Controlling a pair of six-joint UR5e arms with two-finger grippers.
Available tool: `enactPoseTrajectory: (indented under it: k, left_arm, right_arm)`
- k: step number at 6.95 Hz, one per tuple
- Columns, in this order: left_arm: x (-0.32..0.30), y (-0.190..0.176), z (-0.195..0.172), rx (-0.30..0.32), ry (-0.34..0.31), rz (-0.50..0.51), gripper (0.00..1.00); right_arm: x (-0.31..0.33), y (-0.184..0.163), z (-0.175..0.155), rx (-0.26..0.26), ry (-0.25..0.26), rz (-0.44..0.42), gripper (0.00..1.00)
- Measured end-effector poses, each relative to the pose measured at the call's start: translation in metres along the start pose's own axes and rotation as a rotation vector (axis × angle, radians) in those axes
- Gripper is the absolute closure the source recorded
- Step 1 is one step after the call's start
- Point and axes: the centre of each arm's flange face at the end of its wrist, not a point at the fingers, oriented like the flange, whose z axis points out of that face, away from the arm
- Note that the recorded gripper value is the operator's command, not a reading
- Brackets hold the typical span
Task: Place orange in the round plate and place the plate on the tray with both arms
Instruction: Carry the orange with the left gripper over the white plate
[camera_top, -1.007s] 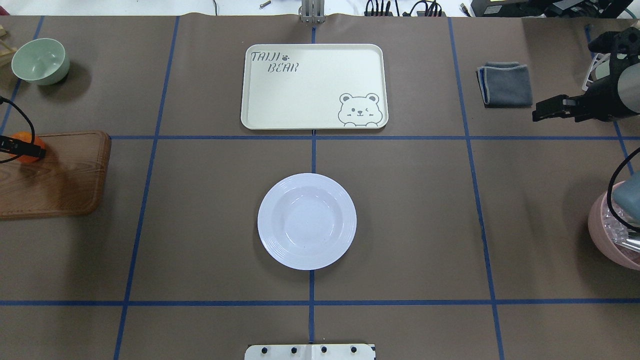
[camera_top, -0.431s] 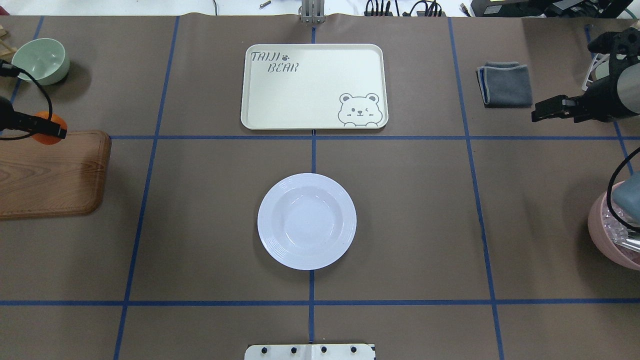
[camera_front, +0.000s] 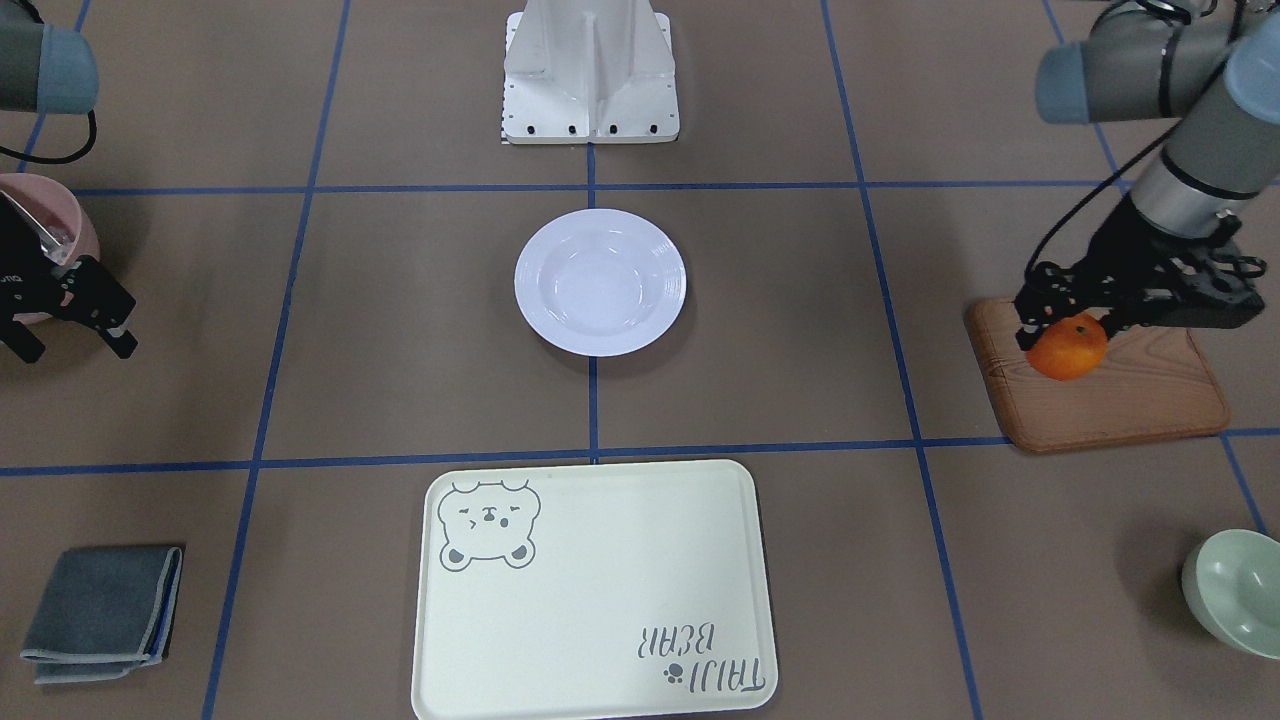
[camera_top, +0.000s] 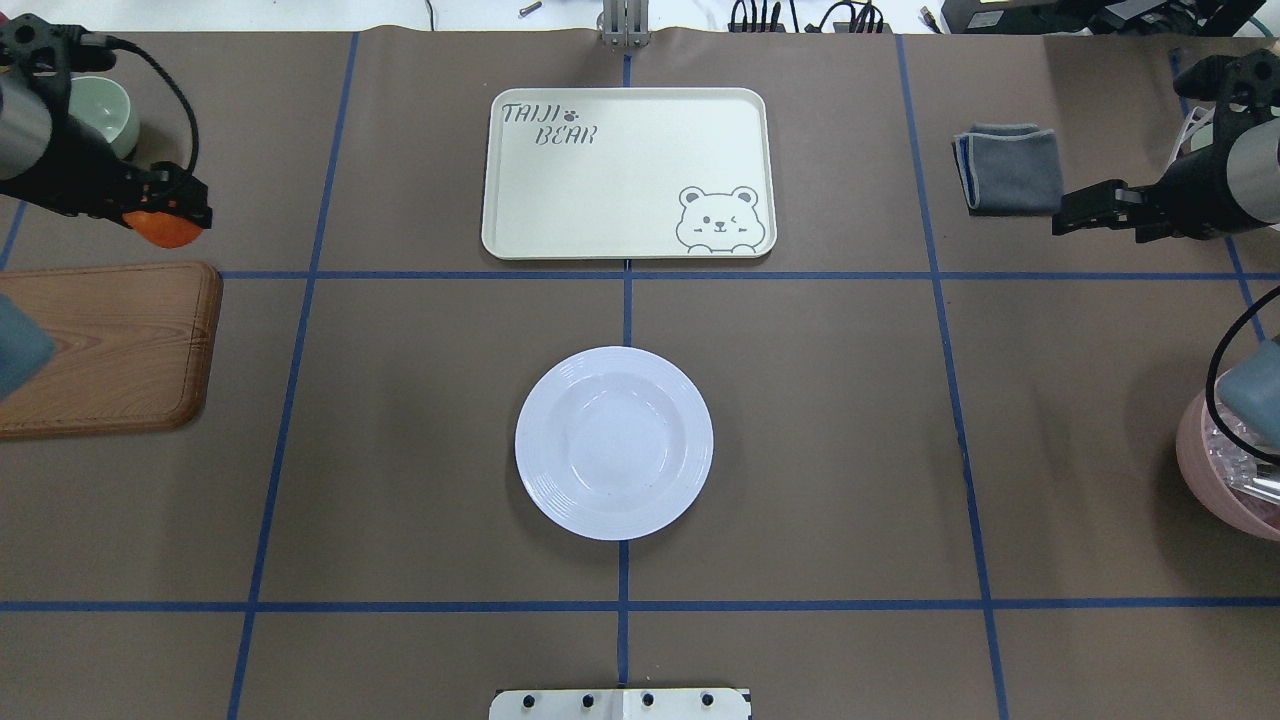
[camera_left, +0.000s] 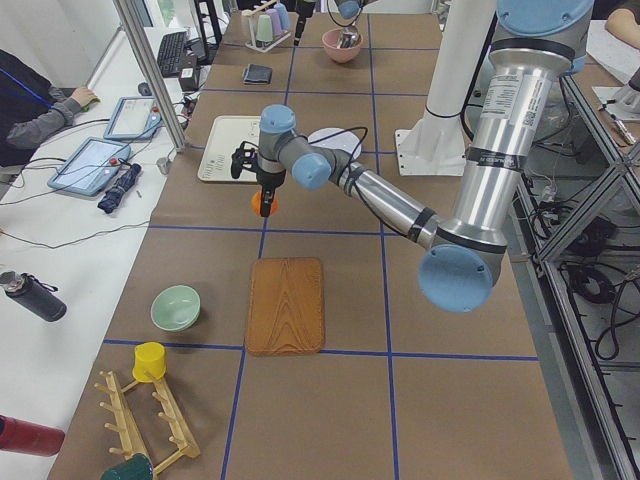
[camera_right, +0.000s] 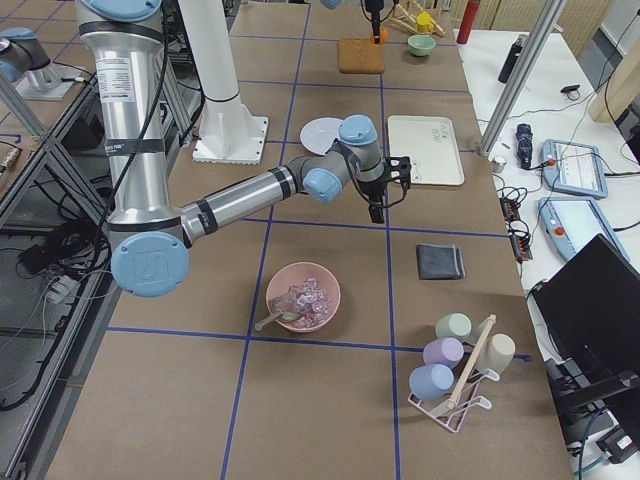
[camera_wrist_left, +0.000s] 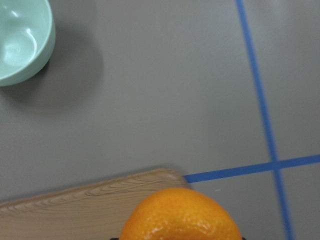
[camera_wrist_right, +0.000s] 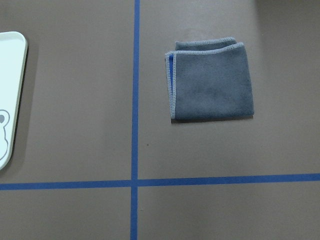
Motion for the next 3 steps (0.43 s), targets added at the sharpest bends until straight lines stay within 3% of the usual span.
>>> enactPoseTrajectory:
  k: [3]
  left_arm:
    - [0.227, 0.042, 0.017, -0.039, -0.066, -0.146, 1.0]
  right_arm:
    - [-0.009, -0.003, 0.001, 0.008, -0.012, 0.006, 0.01]
